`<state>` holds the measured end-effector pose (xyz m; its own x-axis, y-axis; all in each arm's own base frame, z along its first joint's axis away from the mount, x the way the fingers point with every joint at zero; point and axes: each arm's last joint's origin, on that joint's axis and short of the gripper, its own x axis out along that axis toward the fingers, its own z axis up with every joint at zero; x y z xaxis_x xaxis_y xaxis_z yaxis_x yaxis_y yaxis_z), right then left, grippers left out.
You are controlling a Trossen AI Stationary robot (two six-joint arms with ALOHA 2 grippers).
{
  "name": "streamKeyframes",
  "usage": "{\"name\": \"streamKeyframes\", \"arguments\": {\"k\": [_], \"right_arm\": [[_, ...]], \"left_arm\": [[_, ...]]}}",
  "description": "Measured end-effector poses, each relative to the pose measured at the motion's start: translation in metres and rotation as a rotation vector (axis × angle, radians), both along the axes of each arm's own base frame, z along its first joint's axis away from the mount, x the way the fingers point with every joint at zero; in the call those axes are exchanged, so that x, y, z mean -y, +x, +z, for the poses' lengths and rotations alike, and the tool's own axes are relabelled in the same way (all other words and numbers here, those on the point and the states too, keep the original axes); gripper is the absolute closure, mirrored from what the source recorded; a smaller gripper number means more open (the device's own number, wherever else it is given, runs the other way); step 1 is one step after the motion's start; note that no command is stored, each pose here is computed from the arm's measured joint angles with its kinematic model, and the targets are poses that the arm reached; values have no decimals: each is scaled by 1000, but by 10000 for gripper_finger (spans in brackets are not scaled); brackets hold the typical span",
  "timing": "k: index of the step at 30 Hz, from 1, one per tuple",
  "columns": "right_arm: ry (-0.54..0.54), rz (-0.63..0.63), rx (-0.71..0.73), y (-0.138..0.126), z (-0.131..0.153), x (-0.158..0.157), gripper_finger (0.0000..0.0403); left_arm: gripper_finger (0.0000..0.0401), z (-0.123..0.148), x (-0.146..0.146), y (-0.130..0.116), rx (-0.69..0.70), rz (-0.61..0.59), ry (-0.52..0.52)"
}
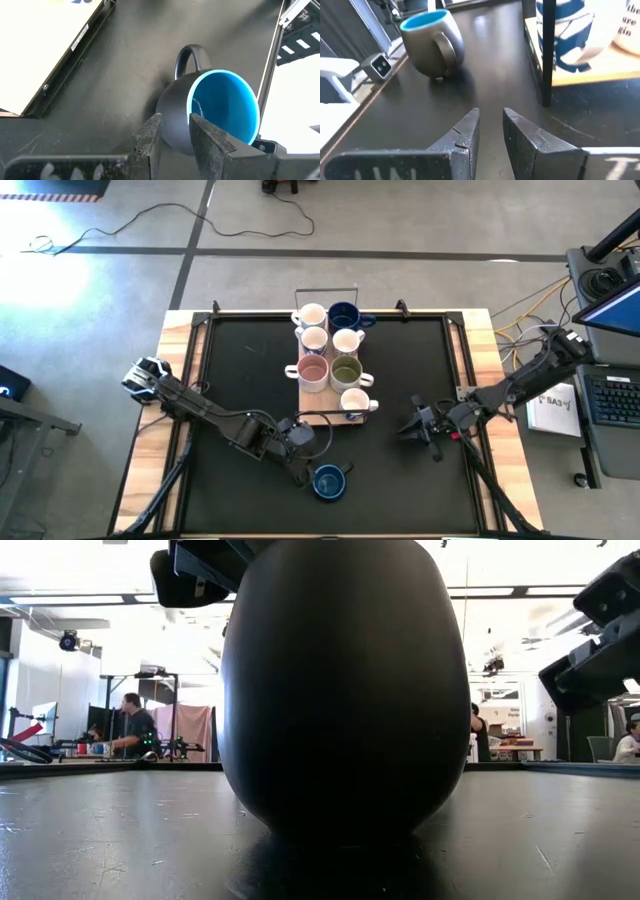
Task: Place coffee mugs
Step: Put the black mug on the shelf
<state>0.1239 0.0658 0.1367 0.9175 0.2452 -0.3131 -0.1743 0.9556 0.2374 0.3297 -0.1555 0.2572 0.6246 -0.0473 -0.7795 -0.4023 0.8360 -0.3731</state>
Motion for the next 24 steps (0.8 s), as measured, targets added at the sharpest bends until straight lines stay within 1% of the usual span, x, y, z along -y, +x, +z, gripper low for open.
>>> {"name": "streamKeyframes", "arguments": {"k": [6,13,24], "right_arm": [[-15,4,-19,0,-3,0,328],[-16,5,-23,0,-3,0,328],[-16,6,-23,0,-3,0,328]], "left_arm": [[321,-1,1,0,-5,7,-19],[321,2,2,4,35,20,-52],[321,2,6,2,26,-2,-86]]}}
